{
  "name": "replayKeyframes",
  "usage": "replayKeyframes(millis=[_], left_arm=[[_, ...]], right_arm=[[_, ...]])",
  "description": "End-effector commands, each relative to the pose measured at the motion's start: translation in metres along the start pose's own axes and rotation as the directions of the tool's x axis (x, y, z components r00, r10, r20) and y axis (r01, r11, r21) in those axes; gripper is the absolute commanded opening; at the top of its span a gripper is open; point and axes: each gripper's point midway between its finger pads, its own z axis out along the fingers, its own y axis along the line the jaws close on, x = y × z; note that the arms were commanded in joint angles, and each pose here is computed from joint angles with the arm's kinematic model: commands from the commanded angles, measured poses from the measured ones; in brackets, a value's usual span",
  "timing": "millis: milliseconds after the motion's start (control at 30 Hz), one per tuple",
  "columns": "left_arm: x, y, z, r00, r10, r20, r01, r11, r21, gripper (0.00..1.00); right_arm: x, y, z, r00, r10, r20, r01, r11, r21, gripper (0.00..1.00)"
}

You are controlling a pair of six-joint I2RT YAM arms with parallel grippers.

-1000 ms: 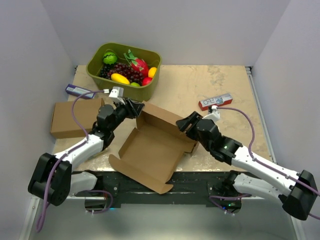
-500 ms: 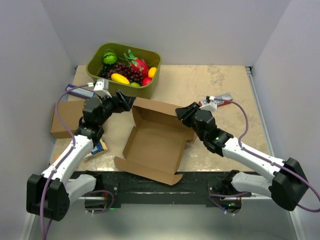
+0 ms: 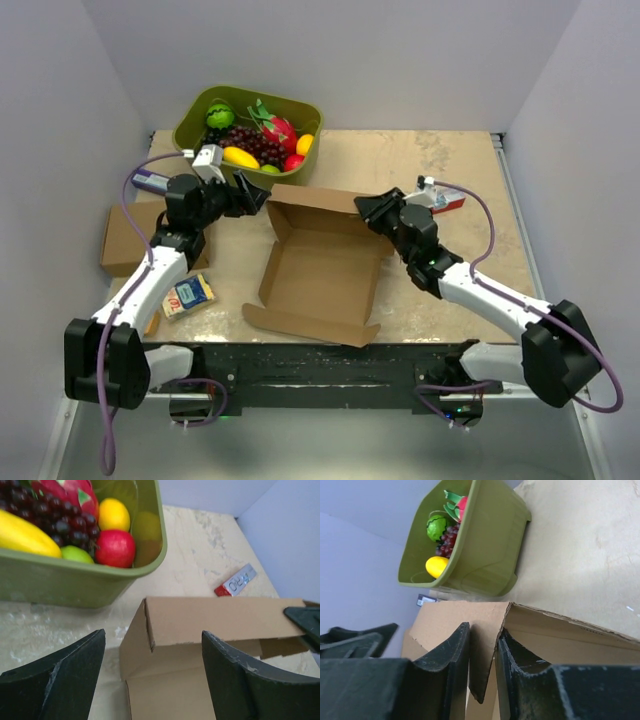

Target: Fold the paper box

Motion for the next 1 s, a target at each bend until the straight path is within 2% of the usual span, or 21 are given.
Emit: replayKeyframes(millis=[0, 167, 667, 967], left_arm=[[0.009, -0.007, 0.004, 1.000, 0.005, -0.014, -0.004, 0.997, 0.079, 0.80], [0.025, -0.001, 0.012, 0.999, -0.025, -0.045, 0.029, 0.996, 0.090, 0.76], [0.028, 0.009, 0.035, 0.995, -0.096, -0.039, 0.099, 0.991, 0.088, 0.61], [0.043, 0.020, 0.037, 0.991, -0.109, -0.077, 0.113, 0.992, 0.048, 0.46]], right_arm=[[-0.010, 0.008, 0.002, 0.999, -0.024, 0.035, 0.026, 0.997, -0.075, 0.22], [-0.003, -0.001, 0.001, 1.000, -0.017, 0.021, 0.019, 0.997, -0.075, 0.22], [0.002, -0.022, -0.004, 0.999, -0.040, 0.011, 0.041, 0.999, -0.030, 0.22], [0.001, -0.025, -0.003, 0.999, -0.039, 0.012, 0.040, 0.999, -0.021, 0.22]])
